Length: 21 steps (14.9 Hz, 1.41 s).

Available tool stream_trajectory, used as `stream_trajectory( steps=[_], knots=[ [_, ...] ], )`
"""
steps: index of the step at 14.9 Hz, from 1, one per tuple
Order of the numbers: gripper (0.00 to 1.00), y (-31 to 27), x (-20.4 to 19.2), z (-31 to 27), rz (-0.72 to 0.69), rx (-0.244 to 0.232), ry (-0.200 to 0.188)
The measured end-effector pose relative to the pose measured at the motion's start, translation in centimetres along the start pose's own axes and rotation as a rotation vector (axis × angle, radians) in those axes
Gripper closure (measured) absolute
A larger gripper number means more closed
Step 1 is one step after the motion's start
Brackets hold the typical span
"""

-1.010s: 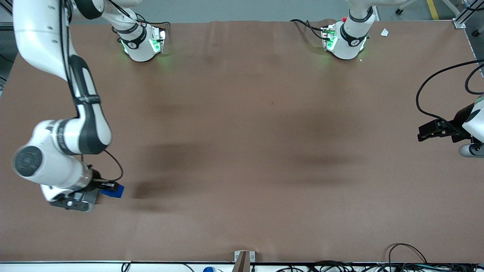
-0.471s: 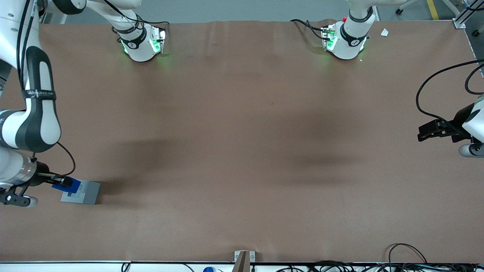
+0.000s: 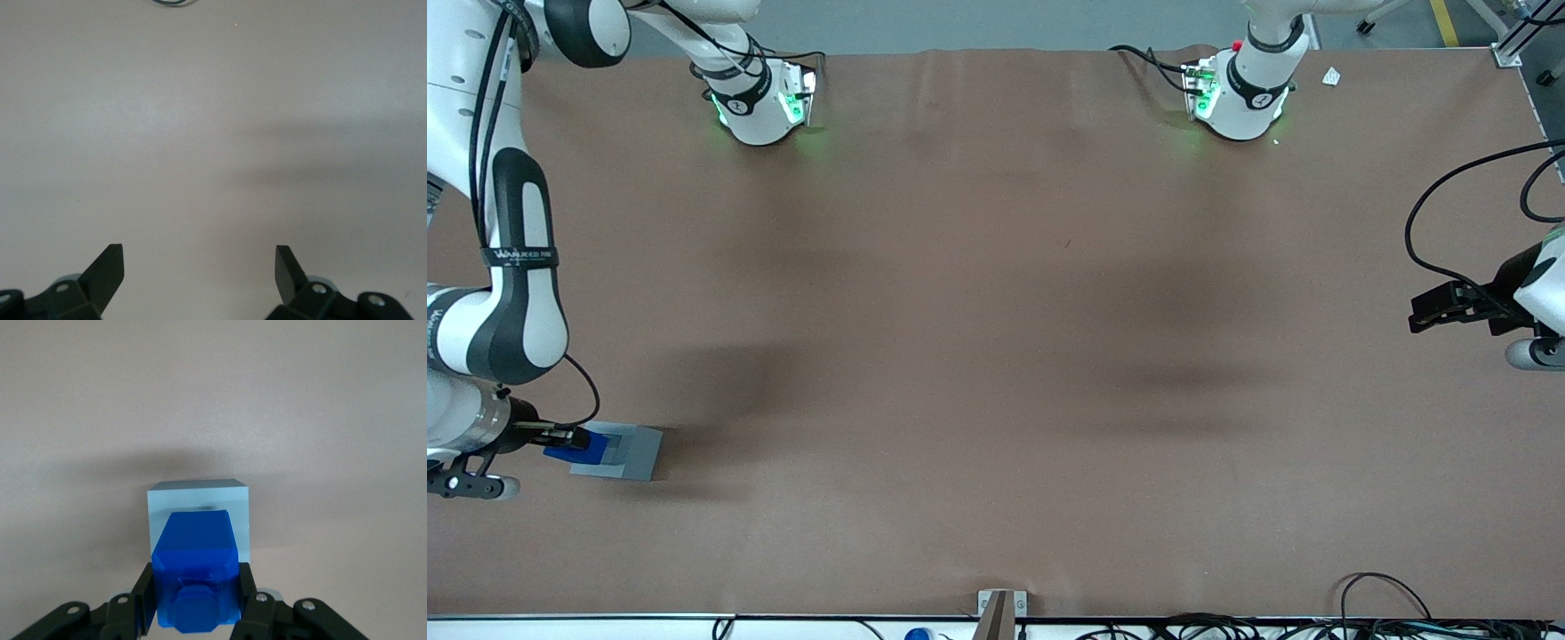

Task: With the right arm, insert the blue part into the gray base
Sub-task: 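Lift the blue block and carry it above the gray base's opening, then lower the blue block into the gray base's square opening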

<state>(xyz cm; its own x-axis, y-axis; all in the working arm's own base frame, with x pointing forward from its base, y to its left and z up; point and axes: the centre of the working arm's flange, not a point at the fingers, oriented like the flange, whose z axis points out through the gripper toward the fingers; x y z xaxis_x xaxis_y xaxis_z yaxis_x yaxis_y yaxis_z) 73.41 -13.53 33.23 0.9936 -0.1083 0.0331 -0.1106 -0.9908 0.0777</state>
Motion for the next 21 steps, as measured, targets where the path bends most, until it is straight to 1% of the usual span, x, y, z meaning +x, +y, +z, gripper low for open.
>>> stream_trajectory(
  steps=[4, 9, 14, 21],
  knots=[
    [0.49, 1.1, 0.6, 0.5, 0.007, -0.004, -0.012],
    [0.49, 0.9, 0.6, 1.7, 0.004, 0.0, -0.067],
    [0.49, 0.8, 0.6, 1.8, 0.008, 0.014, -0.095],
    [0.49, 0.5, 0.9, 2.6, 0.012, 0.029, -0.103]
  ],
)
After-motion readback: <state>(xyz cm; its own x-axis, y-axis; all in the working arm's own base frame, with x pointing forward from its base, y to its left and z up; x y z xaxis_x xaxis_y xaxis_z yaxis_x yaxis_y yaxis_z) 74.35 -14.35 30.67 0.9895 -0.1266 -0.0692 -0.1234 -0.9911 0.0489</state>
